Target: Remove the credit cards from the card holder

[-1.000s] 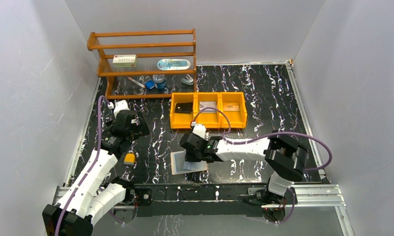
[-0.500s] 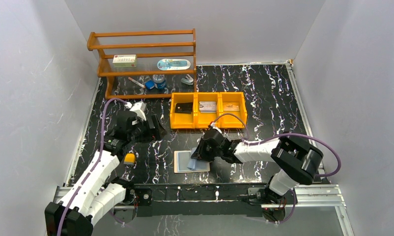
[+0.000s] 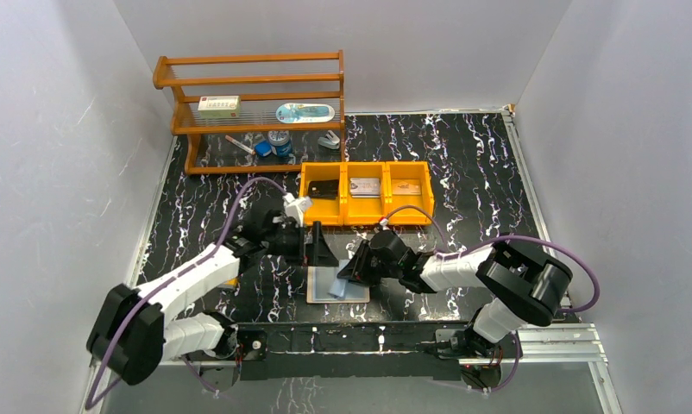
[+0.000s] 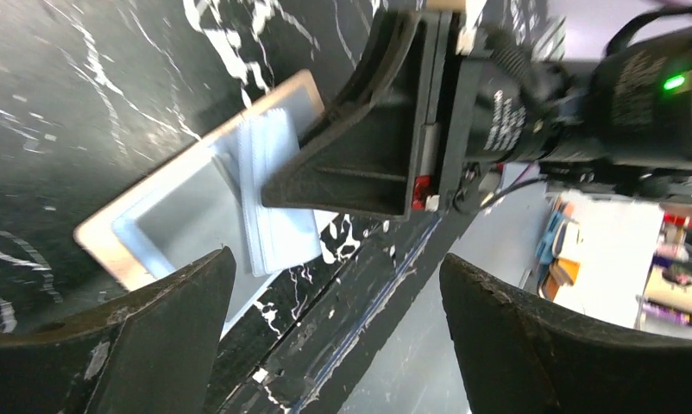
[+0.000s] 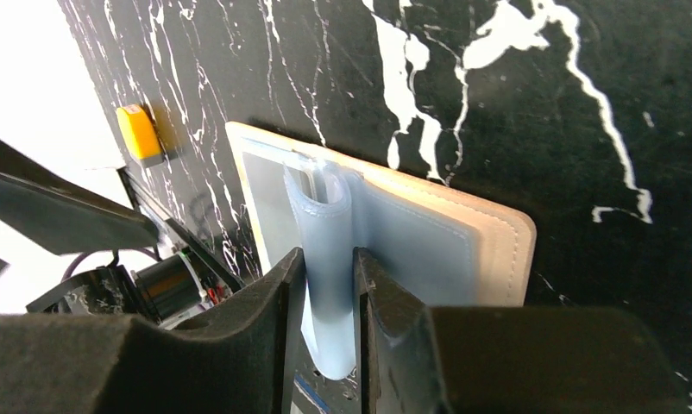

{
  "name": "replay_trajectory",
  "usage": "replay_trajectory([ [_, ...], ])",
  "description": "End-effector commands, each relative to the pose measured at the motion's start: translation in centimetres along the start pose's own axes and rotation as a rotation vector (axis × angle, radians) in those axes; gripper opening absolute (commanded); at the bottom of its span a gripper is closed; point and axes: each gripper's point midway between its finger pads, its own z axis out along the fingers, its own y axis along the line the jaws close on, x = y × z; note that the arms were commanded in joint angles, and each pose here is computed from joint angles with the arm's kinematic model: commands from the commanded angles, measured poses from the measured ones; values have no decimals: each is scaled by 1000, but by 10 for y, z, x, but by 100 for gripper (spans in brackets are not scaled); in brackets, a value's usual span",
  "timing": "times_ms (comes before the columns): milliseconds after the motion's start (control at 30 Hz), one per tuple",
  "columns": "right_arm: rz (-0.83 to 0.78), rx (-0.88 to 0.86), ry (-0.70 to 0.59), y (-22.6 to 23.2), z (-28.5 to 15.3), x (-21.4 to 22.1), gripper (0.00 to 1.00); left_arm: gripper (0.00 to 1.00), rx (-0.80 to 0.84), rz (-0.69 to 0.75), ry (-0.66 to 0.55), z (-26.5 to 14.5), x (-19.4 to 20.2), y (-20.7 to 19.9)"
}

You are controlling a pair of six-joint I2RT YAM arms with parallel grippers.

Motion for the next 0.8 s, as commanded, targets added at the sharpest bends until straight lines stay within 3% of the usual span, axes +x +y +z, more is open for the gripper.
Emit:
replay_trajectory([
  [0, 51, -40, 7, -1, -2, 1, 35, 88, -33, -12, 58, 22, 15, 0],
  [233, 67, -22, 2, -7, -3, -3, 36, 83, -115, -108, 72, 49, 37, 24],
  [767, 81, -43, -2, -10, -3, -5, 38, 73, -75, -147, 153, 56, 59, 15],
])
